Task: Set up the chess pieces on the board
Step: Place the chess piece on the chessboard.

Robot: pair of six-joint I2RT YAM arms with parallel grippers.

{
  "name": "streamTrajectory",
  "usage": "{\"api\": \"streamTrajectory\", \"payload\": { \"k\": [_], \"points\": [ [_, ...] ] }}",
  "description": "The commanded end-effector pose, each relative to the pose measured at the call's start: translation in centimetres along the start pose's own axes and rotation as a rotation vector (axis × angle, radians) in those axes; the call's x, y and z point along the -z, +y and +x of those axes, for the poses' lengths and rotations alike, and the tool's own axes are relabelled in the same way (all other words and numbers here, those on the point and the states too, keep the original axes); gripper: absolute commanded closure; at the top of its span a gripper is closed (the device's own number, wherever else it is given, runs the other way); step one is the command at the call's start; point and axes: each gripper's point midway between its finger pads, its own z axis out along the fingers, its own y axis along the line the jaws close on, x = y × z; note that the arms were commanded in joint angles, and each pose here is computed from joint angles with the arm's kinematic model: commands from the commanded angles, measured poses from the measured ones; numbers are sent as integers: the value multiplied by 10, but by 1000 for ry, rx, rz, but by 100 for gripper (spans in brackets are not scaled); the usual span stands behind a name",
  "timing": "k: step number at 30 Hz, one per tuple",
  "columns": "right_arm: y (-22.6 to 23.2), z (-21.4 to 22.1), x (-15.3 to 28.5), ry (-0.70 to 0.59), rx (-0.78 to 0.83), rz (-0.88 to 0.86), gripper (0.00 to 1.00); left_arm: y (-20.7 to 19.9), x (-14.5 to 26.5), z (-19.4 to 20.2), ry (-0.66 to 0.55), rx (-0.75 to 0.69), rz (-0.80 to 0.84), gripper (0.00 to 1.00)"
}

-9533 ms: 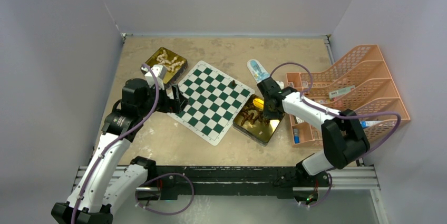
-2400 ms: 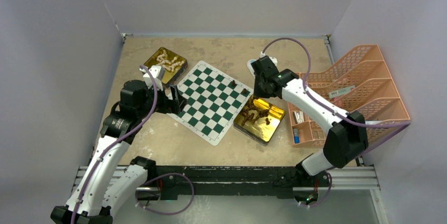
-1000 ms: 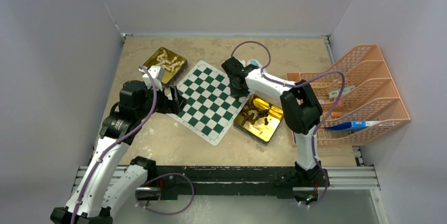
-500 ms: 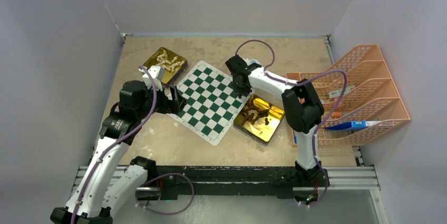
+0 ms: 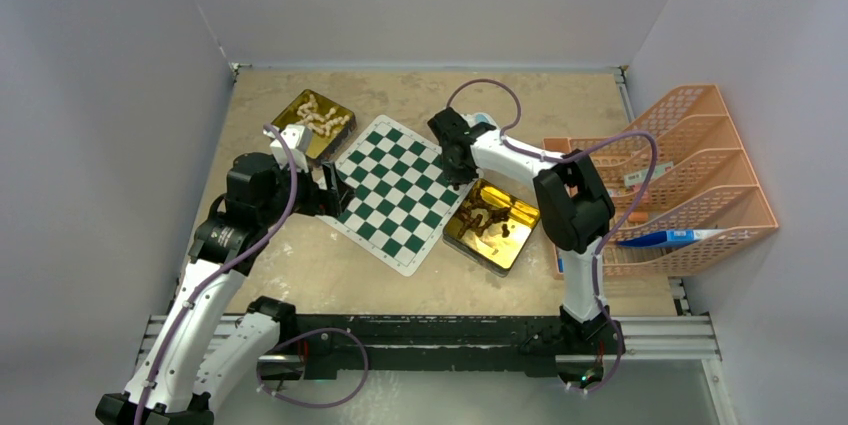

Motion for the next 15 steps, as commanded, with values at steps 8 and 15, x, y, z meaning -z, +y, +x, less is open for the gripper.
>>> {"api": "streamTrajectory", "payload": {
  "k": [8, 15],
  "points": [
    [-2, 6, -3, 10, -8, 2, 79, -4, 1, -7, -31, -4, 15, 8],
    [0, -1, 5, -9, -16, -11, 68, -4, 0, -6, -29, -3, 15, 8]
  ]
}}
